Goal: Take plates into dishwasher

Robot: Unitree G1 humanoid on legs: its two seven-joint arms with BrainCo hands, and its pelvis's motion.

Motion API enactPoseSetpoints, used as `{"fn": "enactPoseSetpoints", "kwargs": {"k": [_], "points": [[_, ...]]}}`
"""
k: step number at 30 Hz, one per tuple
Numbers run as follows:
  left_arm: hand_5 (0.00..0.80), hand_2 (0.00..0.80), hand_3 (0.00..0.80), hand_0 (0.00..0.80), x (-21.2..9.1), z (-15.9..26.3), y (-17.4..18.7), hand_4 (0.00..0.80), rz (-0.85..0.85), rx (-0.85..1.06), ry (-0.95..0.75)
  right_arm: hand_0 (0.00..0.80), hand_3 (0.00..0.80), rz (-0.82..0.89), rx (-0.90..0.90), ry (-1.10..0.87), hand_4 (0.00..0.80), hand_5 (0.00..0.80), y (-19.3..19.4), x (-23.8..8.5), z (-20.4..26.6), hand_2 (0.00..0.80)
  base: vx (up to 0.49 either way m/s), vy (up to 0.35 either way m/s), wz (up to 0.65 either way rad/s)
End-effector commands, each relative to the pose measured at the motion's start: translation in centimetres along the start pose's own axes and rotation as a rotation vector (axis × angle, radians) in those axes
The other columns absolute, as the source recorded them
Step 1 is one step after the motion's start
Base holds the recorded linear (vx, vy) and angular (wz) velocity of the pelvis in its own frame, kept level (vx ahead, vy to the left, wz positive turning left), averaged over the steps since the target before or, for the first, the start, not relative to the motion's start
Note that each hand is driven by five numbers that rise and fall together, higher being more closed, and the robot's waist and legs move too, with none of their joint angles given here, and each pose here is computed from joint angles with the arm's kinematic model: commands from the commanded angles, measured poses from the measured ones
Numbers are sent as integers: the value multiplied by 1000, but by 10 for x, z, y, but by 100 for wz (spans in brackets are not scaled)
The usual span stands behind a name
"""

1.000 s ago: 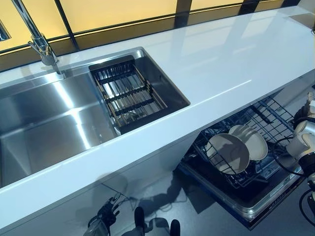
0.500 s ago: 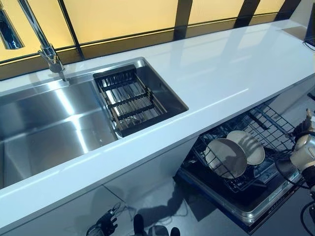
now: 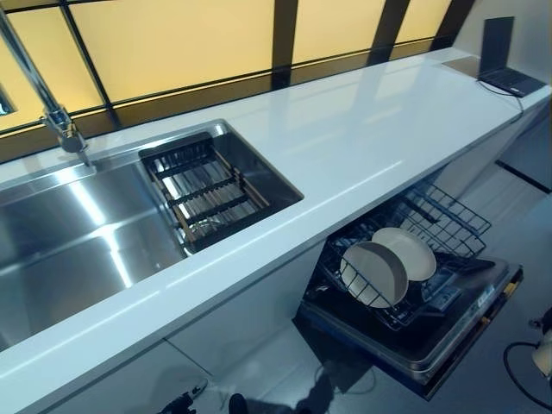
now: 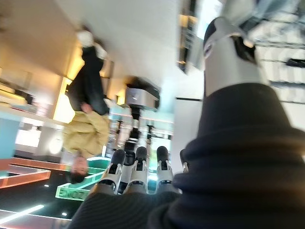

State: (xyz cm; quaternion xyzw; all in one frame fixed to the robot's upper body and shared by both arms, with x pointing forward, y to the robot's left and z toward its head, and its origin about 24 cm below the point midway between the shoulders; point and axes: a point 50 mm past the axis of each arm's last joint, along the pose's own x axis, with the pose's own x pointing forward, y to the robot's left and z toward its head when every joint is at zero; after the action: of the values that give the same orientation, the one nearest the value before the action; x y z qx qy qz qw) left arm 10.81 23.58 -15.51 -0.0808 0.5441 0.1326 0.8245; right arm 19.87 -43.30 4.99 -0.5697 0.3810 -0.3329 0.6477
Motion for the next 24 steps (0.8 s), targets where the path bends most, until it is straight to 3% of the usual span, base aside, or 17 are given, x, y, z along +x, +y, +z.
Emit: {"fn": "enactPoseSetpoints", "kwargs": {"k": [1,8,15,20,24], "points": [[0,0,0,0,2,6,3,0,59,167,31,0,0,-60,23,7,0,0,-15,7,2,0,-20,23,-14],[0,0,0,0,1,1,13,0,118,268,84,0,0,137,120,123,0,0,33,-7,-29,0,8,11,-1],[0,0,0,0,-2,8,36,0,166,288,121,0,0,459,431,342,0,0,93,-33,-64,0,-122,-101,1],[0,0,0,0,-5,23,51,0,199,307,100,0,0,523,527,439,0,0,120,-51,-61,0,-211,-350,16],[0,0,0,0,-8,67,59,0,267,247,0,0,0,553,562,459,0,0,132,-59,-39,0,-448,-642,35]]}}
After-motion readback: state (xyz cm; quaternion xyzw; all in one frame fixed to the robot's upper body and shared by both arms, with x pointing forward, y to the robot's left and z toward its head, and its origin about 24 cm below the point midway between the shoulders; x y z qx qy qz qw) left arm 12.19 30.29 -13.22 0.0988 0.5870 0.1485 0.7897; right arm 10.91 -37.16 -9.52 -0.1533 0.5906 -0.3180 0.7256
